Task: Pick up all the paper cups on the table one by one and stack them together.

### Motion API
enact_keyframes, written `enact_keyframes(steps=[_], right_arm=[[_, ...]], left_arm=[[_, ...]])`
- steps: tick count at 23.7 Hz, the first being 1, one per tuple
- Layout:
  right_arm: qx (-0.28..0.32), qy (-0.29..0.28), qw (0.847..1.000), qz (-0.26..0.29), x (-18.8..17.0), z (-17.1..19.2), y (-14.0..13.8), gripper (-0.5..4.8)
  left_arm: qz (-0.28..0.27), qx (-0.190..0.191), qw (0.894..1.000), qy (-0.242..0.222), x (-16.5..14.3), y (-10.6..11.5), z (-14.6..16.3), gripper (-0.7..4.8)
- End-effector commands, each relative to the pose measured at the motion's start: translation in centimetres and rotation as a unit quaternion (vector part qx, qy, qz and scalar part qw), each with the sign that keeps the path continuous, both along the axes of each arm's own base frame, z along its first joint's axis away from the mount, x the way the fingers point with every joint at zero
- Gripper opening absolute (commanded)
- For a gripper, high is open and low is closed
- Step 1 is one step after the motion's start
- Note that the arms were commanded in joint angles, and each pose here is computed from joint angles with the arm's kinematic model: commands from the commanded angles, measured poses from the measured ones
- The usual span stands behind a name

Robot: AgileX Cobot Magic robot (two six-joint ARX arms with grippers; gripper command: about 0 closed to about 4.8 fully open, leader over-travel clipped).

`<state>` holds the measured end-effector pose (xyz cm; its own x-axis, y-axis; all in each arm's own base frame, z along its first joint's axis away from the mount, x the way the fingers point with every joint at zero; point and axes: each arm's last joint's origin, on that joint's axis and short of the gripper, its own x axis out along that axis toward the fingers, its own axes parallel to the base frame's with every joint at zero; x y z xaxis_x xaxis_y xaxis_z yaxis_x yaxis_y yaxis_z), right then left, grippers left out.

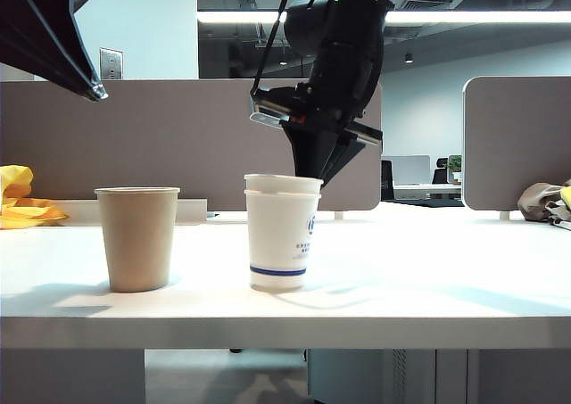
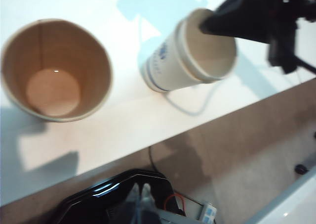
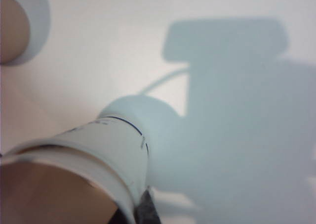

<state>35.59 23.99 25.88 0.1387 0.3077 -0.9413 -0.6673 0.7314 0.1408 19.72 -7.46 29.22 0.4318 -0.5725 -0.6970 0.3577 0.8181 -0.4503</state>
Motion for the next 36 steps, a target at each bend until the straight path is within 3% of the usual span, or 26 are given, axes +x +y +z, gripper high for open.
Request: enact_keyframes(steps=[1, 7, 11, 15, 25, 36], right_arm=[[0.023, -0.034, 0.999, 0.002, 0.1, 2.9, 0.3, -0.01], [0.084, -0.116, 0.989, 0.023, -0.8, 9.0, 2.0, -0.01], [0.11, -0.131, 0.984, 0.048, -1.8, 9.9, 3.6, -0.01], [0.132, -0.135, 0.98, 0.071, -2.7, 10.1, 5.1, -0.01], [0.131, -0.118, 0.98, 0.095, -2.8, 7.5, 8.0, -0.02], [0.108, -0.092, 0.986, 0.09, -1.5, 4.4, 8.8, -0.01]], left_arm=[[0.0, 0.003, 1.0, -0.014, 0.1, 0.0, 0.3, -0.06], [0.041, 0.029, 0.998, -0.03, 0.2, 0.8, 0.7, -0.06], [0.091, 0.032, 0.995, -0.035, 0.4, 2.9, 2.5, -0.06], [0.097, 0.057, 0.993, -0.035, 0.3, 4.3, 3.1, -0.06], [0.098, 0.079, 0.992, -0.026, 0.1, 4.6, 2.9, -0.06], [0.094, 0.092, 0.991, -0.022, -0.1, 4.7, 2.8, -0.06]])
